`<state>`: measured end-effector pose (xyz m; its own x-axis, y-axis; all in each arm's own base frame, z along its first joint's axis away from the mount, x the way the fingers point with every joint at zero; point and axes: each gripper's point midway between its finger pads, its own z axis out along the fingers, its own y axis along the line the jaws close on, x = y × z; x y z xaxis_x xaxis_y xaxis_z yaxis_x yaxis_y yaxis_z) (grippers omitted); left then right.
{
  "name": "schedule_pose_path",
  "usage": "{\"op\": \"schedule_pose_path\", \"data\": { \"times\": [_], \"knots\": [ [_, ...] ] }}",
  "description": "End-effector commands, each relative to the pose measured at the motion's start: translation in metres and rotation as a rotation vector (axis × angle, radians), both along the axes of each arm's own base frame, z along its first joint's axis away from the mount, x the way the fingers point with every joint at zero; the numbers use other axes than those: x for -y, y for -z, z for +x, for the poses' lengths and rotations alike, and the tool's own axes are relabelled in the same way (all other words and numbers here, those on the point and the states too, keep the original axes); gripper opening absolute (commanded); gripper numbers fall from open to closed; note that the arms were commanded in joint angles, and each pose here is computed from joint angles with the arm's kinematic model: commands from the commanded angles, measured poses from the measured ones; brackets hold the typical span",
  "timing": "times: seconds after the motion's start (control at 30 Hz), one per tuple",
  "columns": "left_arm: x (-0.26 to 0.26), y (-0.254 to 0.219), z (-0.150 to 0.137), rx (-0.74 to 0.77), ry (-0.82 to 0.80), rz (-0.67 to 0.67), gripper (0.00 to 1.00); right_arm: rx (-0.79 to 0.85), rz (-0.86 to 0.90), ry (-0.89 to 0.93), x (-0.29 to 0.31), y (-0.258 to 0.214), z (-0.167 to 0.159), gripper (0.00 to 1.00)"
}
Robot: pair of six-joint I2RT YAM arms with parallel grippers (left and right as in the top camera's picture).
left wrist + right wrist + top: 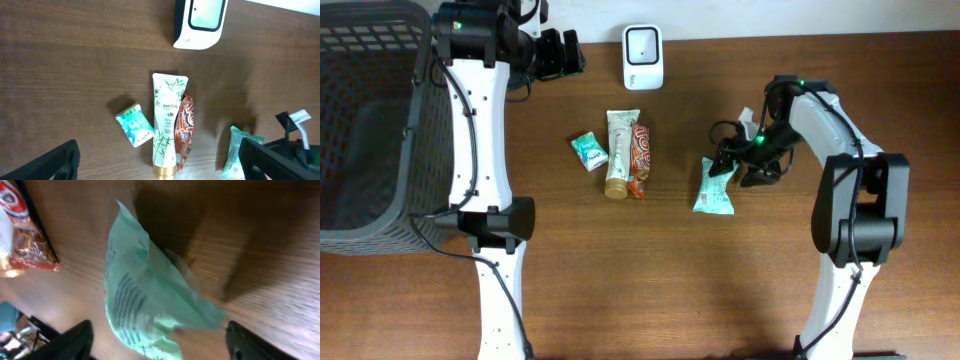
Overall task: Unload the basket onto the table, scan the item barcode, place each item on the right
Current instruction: 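Set the wipes pack down beside the candy bar and raise the right gripper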
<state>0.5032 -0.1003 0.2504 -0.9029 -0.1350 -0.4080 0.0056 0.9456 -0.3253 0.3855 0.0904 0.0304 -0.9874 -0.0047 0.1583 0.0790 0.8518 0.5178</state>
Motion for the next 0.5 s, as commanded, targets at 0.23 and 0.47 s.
{"op": "schedule_pose_path", "data": {
  "times": [0.23,0.47],
  "knots": [
    [-0.003,0.001,0.001,-0.001,-0.004,0.001,0.99,0.073,0.476,0.059,-0.061,-0.04,0.015,0.15],
    [-0.003,0.001,0.001,-0.001,-0.004,0.001,0.99,0.162,0.674,0.106,-0.11,-0.105,0.069,0.04]
  ]
}}
